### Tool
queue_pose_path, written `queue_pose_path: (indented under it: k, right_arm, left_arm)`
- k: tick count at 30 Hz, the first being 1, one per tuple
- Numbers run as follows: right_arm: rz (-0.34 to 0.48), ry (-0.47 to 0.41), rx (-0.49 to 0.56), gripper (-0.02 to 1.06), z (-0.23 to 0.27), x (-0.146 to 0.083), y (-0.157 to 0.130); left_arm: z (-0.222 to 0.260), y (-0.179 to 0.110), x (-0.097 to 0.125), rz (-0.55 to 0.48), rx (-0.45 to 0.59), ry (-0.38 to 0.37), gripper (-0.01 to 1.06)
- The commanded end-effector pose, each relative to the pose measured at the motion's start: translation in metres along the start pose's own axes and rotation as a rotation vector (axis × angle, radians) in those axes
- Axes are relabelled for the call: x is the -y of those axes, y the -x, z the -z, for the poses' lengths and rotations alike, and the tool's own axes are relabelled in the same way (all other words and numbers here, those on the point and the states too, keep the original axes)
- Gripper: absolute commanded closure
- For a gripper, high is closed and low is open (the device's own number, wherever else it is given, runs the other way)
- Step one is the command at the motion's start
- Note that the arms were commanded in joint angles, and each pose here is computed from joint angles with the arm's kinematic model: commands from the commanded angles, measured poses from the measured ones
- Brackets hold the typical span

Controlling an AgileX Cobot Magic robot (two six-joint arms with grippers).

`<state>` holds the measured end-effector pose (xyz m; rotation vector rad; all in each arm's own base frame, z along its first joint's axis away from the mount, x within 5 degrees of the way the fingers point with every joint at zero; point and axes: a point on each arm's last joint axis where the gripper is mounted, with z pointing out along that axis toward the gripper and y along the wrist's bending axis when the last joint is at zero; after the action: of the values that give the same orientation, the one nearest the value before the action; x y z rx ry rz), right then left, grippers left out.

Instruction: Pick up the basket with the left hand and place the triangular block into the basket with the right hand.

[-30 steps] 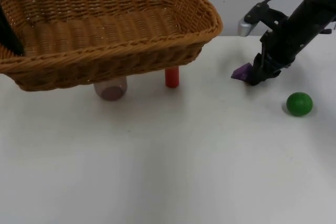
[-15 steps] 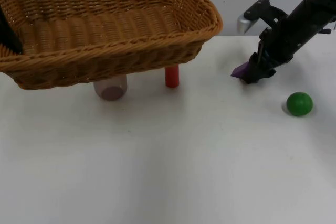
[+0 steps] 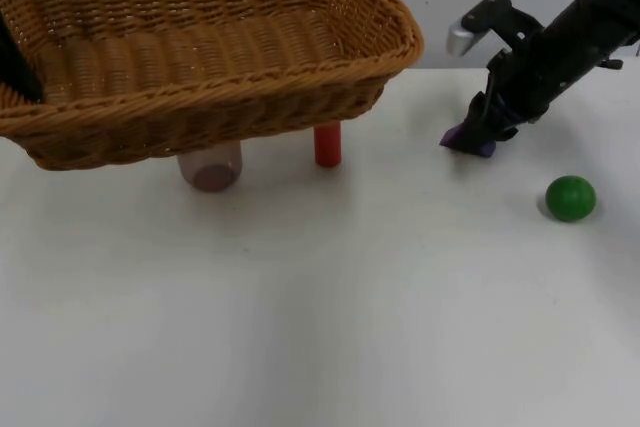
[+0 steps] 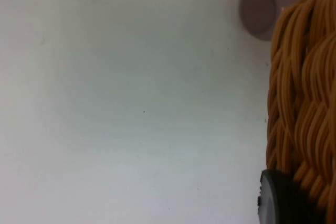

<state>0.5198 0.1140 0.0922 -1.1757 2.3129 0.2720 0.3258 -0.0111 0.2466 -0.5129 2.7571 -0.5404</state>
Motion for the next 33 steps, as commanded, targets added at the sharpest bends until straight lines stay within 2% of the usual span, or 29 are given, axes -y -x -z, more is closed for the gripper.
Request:
queue_pose_path:
  k: [1, 3, 4, 6, 7, 10, 14, 16, 19, 24, 26, 29, 30, 33]
  right_arm:
    - [0.011, 0.013, 0.002, 0.73, 0.000, -0.003, 0.003]
    - [-0.008, 0.021, -0.005, 0.92, 0.000, -0.004, 0.002]
    - [-0.008, 0.021, -0.005, 0.92, 0.000, -0.004, 0.002]
    - [-0.030, 0.023, -0.006, 0.99, 0.000, -0.004, 0.002]
    - [-0.071, 0.027, -0.008, 1.01, 0.001, -0.004, 0.003]
    - [-0.103, 0.039, -0.024, 1.01, 0.007, -0.005, 0.005]
    - [-0.154, 0.021, -0.102, 1.00, 0.028, -0.005, 0.008]
    - [-0.213, -0.010, -0.151, 0.98, 0.047, -0.005, 0.012]
    - [-0.244, -0.002, -0.172, 0.98, 0.077, -0.008, 0.022]
    - [-0.317, -0.023, -0.121, 0.99, 0.141, -0.019, 0.049]
    - [-0.327, -0.033, -0.096, 0.99, 0.155, -0.024, 0.058]
    - [-0.327, -0.071, -0.026, 0.99, 0.203, -0.038, 0.077]
    - [-0.327, -0.071, -0.026, 0.99, 0.203, -0.038, 0.077]
    - [-0.266, -0.141, 0.029, 0.99, 0.248, -0.063, 0.097]
  left_arm:
    - [0.007, 0.002, 0.005, 0.016, 0.028, -0.027, 1.05]
    - [0.007, 0.002, 0.005, 0.016, 0.028, -0.027, 1.05]
    - [0.007, 0.002, 0.005, 0.016, 0.028, -0.027, 1.05]
    - [0.007, 0.002, 0.005, 0.017, 0.028, -0.029, 1.05]
    - [0.007, 0.001, 0.005, 0.017, 0.026, -0.028, 1.05]
    - [0.007, 0.001, 0.005, 0.018, 0.024, -0.030, 1.05]
    - [0.006, -0.001, 0.008, -0.003, 0.015, -0.021, 1.05]
    - [0.003, -0.006, 0.014, -0.045, 0.004, -0.002, 1.05]
    - [-0.001, -0.012, 0.026, -0.086, -0.013, -0.004, 1.05]
    - [-0.008, -0.026, 0.050, -0.162, -0.026, -0.031, 1.05]
    - [-0.009, -0.027, 0.053, -0.169, -0.024, -0.038, 1.05]
    - [-0.011, -0.029, 0.060, -0.170, -0.010, -0.063, 1.05]
    - [-0.011, -0.029, 0.060, -0.170, -0.010, -0.063, 1.05]
    - [-0.010, -0.028, 0.062, -0.159, 0.001, -0.076, 1.05]
